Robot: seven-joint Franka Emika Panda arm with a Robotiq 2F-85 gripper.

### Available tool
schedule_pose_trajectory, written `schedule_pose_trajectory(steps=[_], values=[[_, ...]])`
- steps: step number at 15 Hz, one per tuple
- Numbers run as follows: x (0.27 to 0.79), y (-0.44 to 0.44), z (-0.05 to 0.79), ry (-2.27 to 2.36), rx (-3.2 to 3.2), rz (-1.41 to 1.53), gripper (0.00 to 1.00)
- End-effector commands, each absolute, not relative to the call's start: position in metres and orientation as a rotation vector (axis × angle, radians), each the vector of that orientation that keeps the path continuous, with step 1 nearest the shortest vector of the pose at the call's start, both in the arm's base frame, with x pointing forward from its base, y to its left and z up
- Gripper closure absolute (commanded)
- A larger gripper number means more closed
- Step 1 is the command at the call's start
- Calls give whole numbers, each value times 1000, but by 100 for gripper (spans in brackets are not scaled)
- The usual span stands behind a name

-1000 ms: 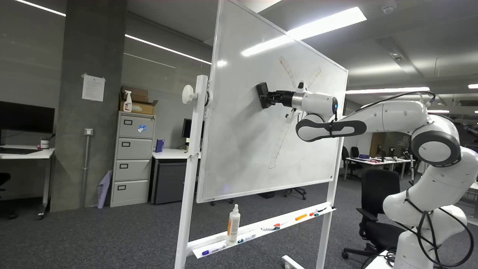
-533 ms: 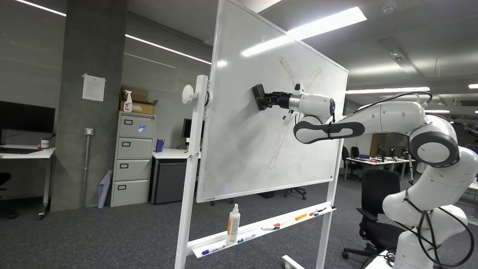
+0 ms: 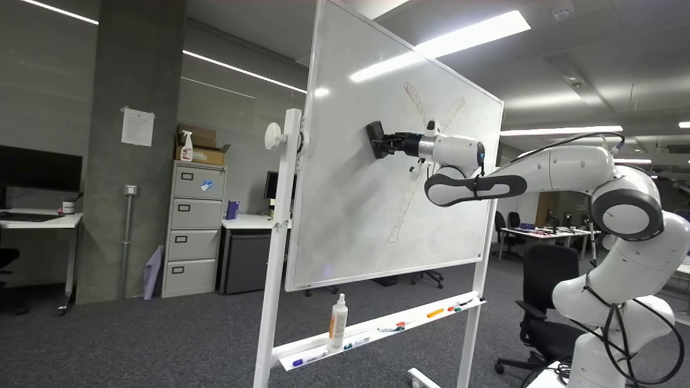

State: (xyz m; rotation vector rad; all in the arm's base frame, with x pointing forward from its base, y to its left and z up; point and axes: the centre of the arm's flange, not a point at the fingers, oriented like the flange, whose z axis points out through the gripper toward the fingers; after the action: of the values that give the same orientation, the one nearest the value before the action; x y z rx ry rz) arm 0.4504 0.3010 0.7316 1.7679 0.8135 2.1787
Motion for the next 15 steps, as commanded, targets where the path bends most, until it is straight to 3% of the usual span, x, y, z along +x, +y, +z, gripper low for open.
schedule_pose_trajectory(steps=[1, 15], values=[[463, 247, 747, 694, 1798, 2189, 70], [432, 94, 770, 395, 1960, 2299, 70]])
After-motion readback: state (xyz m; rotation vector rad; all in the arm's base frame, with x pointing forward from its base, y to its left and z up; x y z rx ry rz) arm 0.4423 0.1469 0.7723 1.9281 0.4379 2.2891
